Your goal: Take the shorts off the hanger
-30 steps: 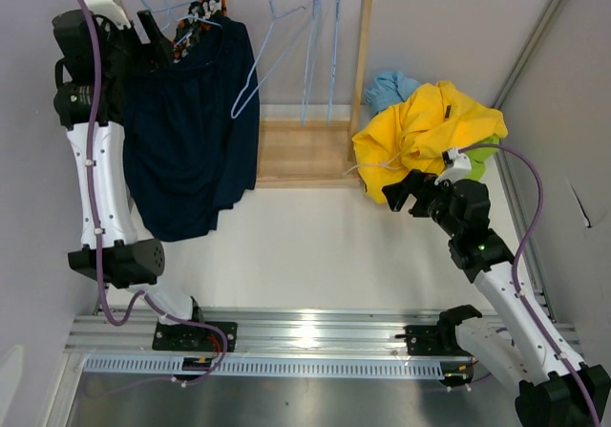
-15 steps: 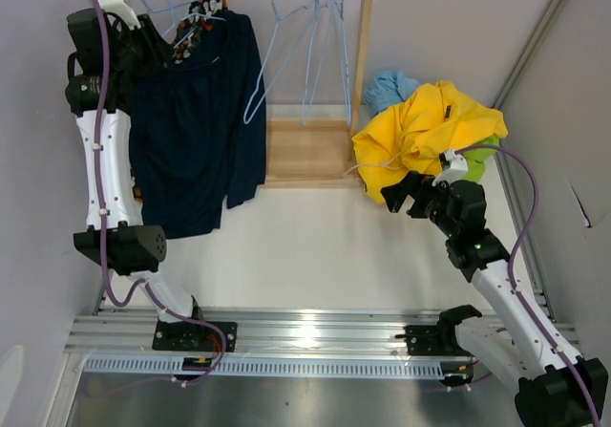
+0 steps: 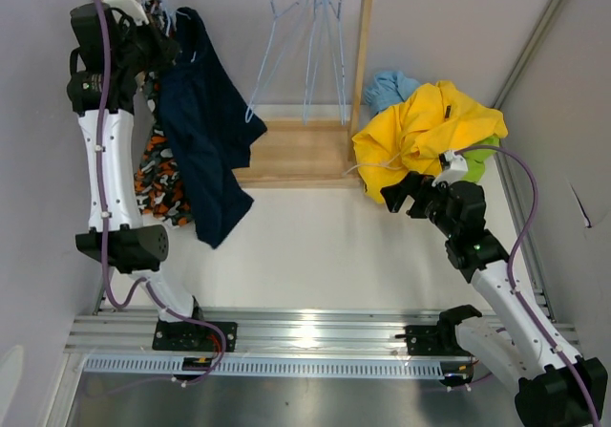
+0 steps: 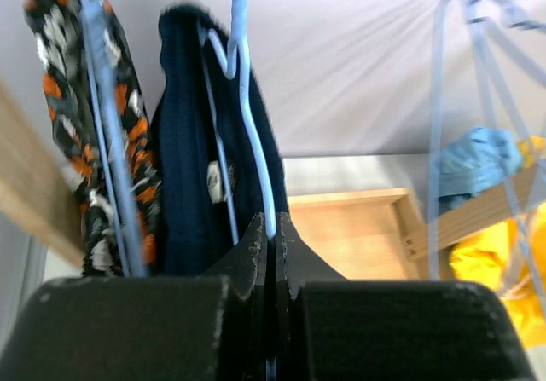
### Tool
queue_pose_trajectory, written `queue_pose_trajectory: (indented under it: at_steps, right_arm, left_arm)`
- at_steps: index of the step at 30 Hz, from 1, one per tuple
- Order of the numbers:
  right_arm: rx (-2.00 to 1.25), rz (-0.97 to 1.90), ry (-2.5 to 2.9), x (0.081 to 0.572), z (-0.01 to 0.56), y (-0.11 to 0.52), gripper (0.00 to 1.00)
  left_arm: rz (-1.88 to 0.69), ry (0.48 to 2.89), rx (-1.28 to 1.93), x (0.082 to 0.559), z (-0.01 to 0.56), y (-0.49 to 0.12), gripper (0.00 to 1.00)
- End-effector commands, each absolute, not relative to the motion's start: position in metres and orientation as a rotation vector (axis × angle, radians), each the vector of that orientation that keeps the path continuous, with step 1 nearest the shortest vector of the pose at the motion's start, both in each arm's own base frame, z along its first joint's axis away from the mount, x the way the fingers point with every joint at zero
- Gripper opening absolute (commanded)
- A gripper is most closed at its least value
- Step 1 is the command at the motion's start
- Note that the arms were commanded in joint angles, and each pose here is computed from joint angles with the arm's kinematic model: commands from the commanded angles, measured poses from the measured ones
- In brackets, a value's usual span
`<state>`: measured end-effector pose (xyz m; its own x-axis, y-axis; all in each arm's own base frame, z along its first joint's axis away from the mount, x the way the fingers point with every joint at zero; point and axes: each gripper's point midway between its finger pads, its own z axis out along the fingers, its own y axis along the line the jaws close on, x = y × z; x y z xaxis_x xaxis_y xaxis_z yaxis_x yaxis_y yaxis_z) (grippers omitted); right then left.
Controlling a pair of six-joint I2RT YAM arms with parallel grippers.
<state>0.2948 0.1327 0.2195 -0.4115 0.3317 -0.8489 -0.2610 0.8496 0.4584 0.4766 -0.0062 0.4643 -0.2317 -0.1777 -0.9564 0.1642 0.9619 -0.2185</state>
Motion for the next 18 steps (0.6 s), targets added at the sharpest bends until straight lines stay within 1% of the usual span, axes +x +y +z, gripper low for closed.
queue_pose_trajectory:
  at_steps: [1,3,5,10,14,15,17,18]
  right_arm:
    - [0.037,0.664,1.823,0.296,0.236,0.135,1.00]
    - [0.036,0.673,1.812,0.294,0.240,0.136,1.00]
    - [0.038,0.679,1.814,0.292,0.240,0.136,0.99]
    - [0.040,0.671,1.798,0.287,0.247,0.133,0.99]
    - [0.047,0.685,1.796,0.284,0.248,0.134,0.99]
    - [0.046,0.690,1.792,0.283,0.249,0.134,0.99]
    - [0.050,0.699,1.785,0.281,0.251,0.136,0.99]
    - [0.046,0.704,1.789,0.280,0.250,0.138,0.99]
  left_arm:
    - [-0.340,1.532,0.090,0.449,0.553,-0.036,0.00]
    - [-0.345,1.463,0.106,0.440,0.574,-0.043,0.00]
    - [-0.349,1.437,0.108,0.433,0.584,-0.044,0.00]
    - [-0.380,1.418,0.127,0.416,0.593,-0.051,0.00]
    - [-0.483,1.354,0.196,0.385,0.613,-0.071,0.00]
    - [-0.527,1.333,0.248,0.367,0.620,-0.081,0.00]
    - [-0.591,1.360,0.275,0.357,0.612,-0.094,0.00]
    - [-0.610,1.368,0.305,0.344,0.608,-0.101,0.00]
